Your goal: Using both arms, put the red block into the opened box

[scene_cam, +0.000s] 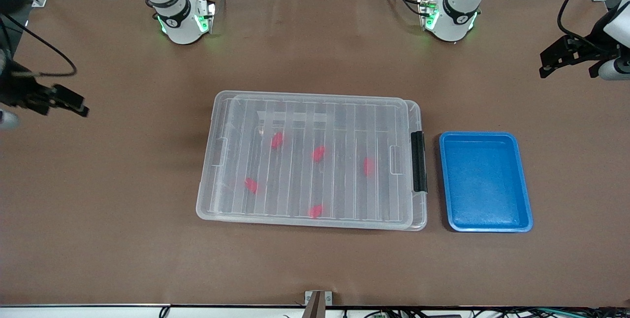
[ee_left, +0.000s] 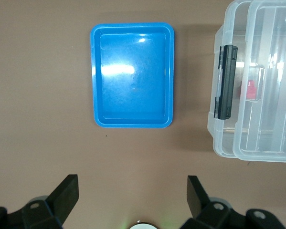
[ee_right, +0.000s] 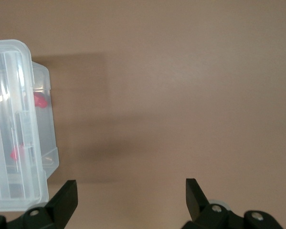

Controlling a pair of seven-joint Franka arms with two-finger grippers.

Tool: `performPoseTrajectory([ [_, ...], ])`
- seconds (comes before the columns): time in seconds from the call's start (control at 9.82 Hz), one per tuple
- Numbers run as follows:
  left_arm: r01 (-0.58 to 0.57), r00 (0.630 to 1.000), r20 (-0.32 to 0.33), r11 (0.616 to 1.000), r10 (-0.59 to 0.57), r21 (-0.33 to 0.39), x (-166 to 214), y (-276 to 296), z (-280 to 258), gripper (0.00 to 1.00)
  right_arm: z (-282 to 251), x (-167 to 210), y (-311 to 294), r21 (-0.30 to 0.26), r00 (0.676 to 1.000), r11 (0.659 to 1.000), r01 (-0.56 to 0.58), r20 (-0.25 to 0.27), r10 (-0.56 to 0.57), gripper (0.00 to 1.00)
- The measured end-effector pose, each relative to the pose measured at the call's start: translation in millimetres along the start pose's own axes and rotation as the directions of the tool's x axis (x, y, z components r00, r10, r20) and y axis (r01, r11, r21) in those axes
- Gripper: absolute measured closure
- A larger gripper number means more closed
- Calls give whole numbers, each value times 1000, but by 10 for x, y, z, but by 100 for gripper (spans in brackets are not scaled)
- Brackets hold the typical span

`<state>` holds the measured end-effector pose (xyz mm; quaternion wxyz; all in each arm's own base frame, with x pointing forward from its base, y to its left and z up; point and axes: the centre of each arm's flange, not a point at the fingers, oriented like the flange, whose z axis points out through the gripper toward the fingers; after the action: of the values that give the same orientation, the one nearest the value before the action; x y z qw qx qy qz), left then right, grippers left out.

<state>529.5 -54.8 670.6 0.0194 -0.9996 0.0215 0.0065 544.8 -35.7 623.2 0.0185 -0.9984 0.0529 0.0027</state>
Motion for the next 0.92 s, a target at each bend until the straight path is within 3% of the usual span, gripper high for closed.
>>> performPoseTrajectory([
  [0.2, -6, 1000, 0, 1000, 6, 0, -2, 34, 1, 0, -412, -207, 176, -3, 999, 999, -33, 32, 33, 0],
  [0.92, -33, 999, 9, 999, 33, -2, 11, 205, 44, 0, -539, -150, 243, -22, 999, 998, -51, -13, 50, 0],
])
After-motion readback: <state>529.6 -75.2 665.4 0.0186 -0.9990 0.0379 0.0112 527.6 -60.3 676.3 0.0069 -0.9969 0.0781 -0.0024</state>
